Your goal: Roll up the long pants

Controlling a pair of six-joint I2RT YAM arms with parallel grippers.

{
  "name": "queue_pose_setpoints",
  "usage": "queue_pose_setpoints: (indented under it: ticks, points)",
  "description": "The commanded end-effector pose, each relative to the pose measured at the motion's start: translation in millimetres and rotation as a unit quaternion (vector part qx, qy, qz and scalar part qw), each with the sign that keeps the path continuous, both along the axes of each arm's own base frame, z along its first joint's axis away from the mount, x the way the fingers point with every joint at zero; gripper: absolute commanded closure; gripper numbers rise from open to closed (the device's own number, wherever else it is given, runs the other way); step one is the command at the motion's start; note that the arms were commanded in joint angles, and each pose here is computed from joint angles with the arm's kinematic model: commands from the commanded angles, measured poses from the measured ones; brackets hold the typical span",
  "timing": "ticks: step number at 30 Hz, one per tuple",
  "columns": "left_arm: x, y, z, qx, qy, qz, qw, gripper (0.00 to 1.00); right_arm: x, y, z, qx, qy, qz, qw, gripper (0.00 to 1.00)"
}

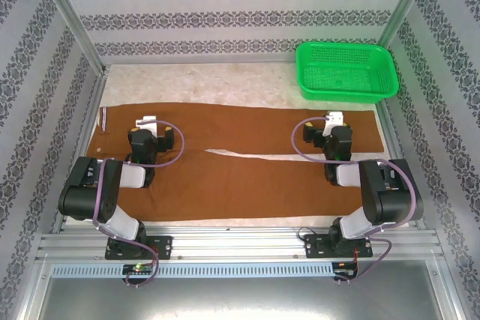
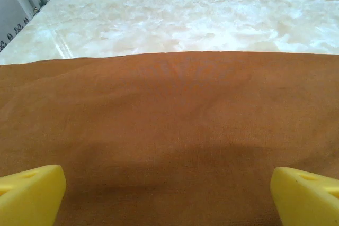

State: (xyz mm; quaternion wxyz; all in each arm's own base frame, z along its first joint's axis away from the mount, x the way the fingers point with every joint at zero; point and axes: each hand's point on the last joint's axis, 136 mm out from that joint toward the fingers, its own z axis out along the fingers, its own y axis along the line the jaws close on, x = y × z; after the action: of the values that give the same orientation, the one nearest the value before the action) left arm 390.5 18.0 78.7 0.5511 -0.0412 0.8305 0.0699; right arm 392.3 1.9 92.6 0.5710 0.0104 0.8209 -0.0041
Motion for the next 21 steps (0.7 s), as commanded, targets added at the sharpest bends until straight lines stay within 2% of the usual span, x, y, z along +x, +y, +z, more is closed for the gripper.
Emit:
queue_pose_setpoints:
  ticks: [1, 21]
  points:
    - [5.2, 3.9, 6.3, -0.012, -0.008, 0.005, 1.0, 0.0, 5.2, 0.2, 13.1, 0.004, -0.019, 0.001, 1.0, 0.02]
    - [5.2, 4.0, 5.9, -0.013, -0.006, 0.004, 1.0, 0.0, 5.6, 0.1, 12.4, 0.007, -0.017, 0.004, 1.0, 0.02]
